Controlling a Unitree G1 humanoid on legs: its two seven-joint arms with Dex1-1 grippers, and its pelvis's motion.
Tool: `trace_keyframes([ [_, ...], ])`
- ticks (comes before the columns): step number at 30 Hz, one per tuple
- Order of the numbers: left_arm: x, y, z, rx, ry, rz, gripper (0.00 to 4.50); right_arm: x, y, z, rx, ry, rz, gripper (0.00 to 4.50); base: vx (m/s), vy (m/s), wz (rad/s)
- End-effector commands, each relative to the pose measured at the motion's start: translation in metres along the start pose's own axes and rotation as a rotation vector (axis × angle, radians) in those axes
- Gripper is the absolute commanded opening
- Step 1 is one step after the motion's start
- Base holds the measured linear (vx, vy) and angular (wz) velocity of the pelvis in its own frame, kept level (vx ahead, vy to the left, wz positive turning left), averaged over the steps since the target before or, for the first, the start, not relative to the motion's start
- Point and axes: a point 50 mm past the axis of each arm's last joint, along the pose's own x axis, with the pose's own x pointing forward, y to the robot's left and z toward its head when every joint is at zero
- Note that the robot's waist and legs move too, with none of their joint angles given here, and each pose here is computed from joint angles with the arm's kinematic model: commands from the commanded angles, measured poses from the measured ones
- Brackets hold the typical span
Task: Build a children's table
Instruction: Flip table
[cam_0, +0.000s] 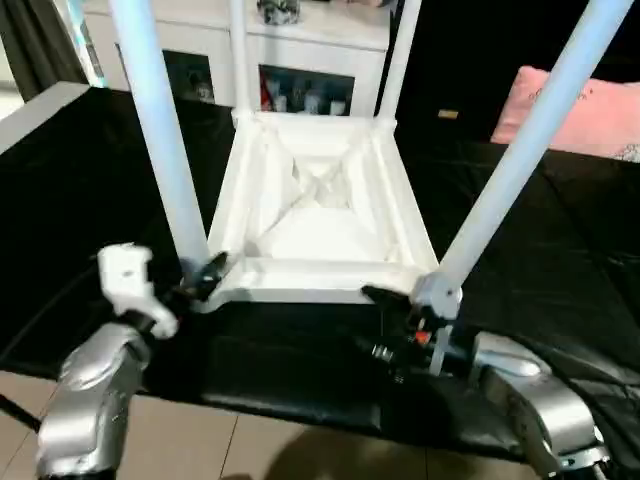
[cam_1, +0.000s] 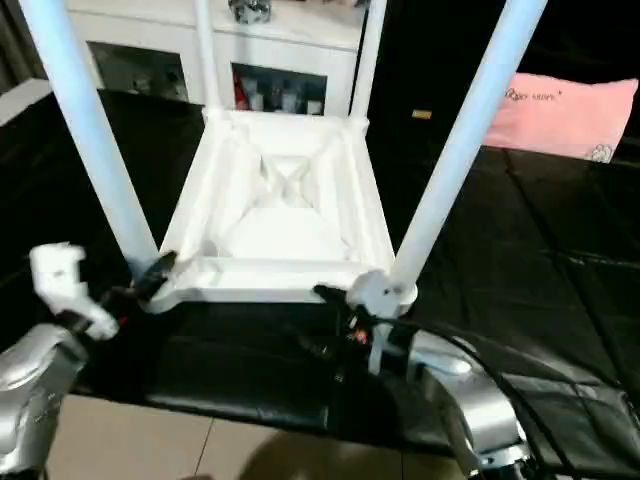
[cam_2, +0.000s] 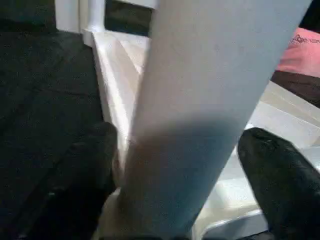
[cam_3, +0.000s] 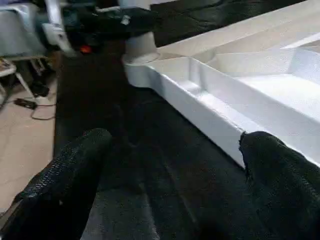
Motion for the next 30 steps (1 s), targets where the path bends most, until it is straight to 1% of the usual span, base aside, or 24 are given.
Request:
trace_keyframes([
  [1,0.004,-0.001,0.000,-0.001,0.004,0.004,4.05,0.001,-0.003,0.005,-0.019,-0.013,0.016,4.50,0.000,0.000,0.00],
  [3,0.006,-0.002,0.000,-0.011,0.000,0.003,3.81,0.002,-0.004,0.006,-0.019,-0.017,0.017,4.50,0.000,0.000,0.00],
  [6,0.009,-0.002,0.001,-0.022,-0.008,0.005,3.71,0.003,-0.005,0.007,-0.007,-0.015,0.038,4.50,0.000,0.000,0.00],
  [8,0.009,-0.002,0.000,-0.031,-0.007,0.013,3.38,0.004,-0.005,0.007,-0.005,-0.016,0.041,4.50,0.000,0.000,0.00],
  [11,0.010,-0.002,-0.001,-0.035,-0.004,0.018,3.18,0.004,-0.005,0.008,-0.014,-0.025,0.047,4.50,0.000,0.000,0.00],
  [12,0.011,-0.002,-0.001,-0.036,-0.003,0.019,3.18,0.005,-0.005,0.008,-0.018,-0.029,0.047,4.50,0.000,0.000,0.00],
  [15,0.011,-0.003,-0.003,-0.047,0.004,0.016,2.88,0.005,-0.005,0.007,-0.026,-0.032,0.047,4.50,0.000,0.000,0.00],
  [18,0.011,-0.005,-0.005,-0.062,0.009,0.006,2.81,0.005,-0.006,0.006,-0.025,-0.030,0.041,4.50,0.000,0.000,0.00],
  [19,0.011,-0.006,-0.005,-0.065,0.011,0.002,2.62,0.005,-0.006,0.006,-0.026,-0.029,0.038,4.50,0.000,0.000,0.00],
  [20,0.011,-0.007,-0.006,-0.067,0.012,0.000,2.54,0.005,-0.006,0.006,-0.027,-0.029,0.036,4.50,0.000,0.000,0.00],
  [22,0.011,-0.008,-0.006,-0.071,0.014,-0.006,2.46,0.005,-0.007,0.006,-0.029,-0.029,0.034,4.50,0.000,0.000,0.00],
  [30,0.010,-0.012,-0.009,-0.097,0.023,-0.025,2.41,0.007,-0.005,0.005,-0.024,-0.033,0.042,4.50,0.000,0.000,0.00],
])
